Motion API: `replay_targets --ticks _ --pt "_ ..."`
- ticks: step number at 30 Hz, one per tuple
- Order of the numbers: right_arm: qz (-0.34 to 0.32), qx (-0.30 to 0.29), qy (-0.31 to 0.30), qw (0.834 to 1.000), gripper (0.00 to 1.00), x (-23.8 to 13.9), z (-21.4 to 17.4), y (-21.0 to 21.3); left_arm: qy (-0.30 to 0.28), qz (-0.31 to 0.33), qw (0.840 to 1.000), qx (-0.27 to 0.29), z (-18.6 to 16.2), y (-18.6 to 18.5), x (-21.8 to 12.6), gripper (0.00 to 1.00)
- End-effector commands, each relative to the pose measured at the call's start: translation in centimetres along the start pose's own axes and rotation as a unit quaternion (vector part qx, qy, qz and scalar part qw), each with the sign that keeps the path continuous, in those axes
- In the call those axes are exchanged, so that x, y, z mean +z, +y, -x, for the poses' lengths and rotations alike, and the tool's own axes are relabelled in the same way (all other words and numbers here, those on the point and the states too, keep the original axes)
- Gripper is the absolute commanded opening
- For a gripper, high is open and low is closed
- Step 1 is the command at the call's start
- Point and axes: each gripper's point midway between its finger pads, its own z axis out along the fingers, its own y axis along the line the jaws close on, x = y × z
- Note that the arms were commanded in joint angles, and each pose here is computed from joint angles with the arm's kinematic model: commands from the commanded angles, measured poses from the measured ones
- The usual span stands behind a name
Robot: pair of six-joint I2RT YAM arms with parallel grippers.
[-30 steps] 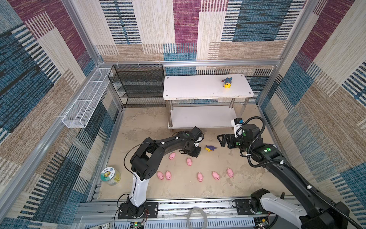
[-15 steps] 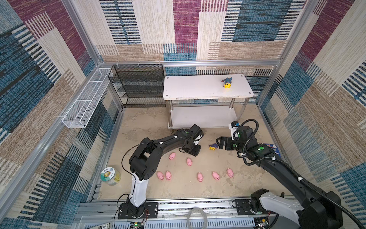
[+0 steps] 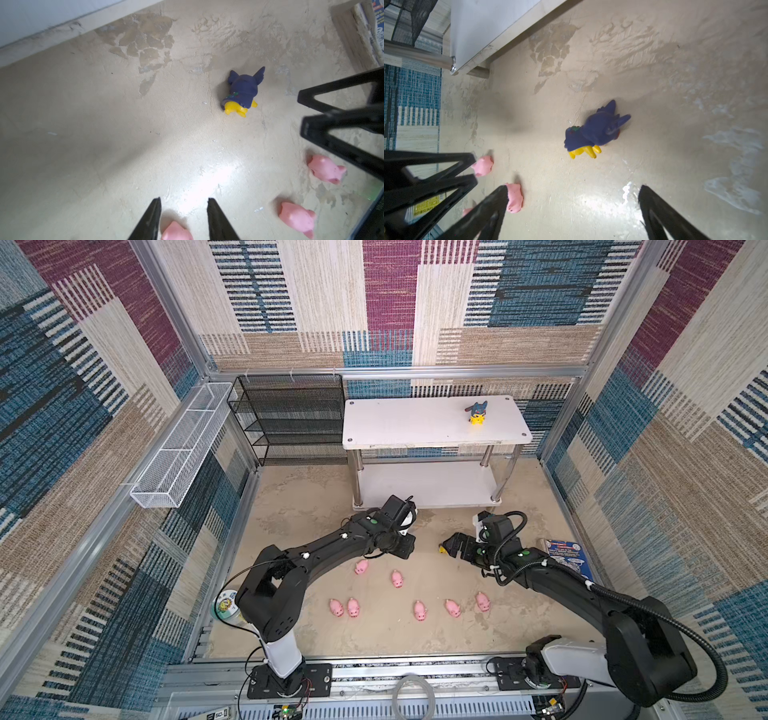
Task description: Place and organize the plastic toys onto the shelf
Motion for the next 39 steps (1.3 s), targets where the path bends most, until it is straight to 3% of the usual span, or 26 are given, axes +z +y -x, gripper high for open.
replay_targets --ticks 1,6,11,17,20,28,39 --pt "0.029 0.021 -0.024 0.999 1.0 0.8 1.9 0.8 -0.052 -0.017 0.998 -0.009 1.5 -0.5 -1.2 0.44" --pt "0.02 0.02 -0.023 0.999 0.94 2.4 3.0 0.0 -0.076 -0.026 0.997 -0.006 1.8 -0.6 -2.2 0.46" --pt "0.016 0.028 -0.008 0.999 0.78 4.4 3.4 -0.1 -0.072 -0.03 0.997 -0.005 1.9 -0.6 -2.1 0.47" --pt "0.002 0.031 0.005 0.999 0.73 5.7 3.1 -0.9 -0.072 -0.034 0.997 -0.009 1.7 -0.5 -1.9 0.5" --pt "-0.002 0.031 0.016 0.999 0.65 6.2 2.8 -1.2 -0.069 -0.037 0.997 -0.014 1.4 -0.4 -1.6 0.5" --pt "-0.028 0.009 0.006 1.0 0.35 6.1 3.2 -1.0 -0.064 -0.047 0.997 -0.023 0.8 -0.3 -1.0 0.5" --pt "-0.066 -0.052 -0.023 0.996 0.19 4.3 3.7 1.1 -0.056 -0.07 0.995 -0.035 0.3 -0.8 -0.1 0.5"
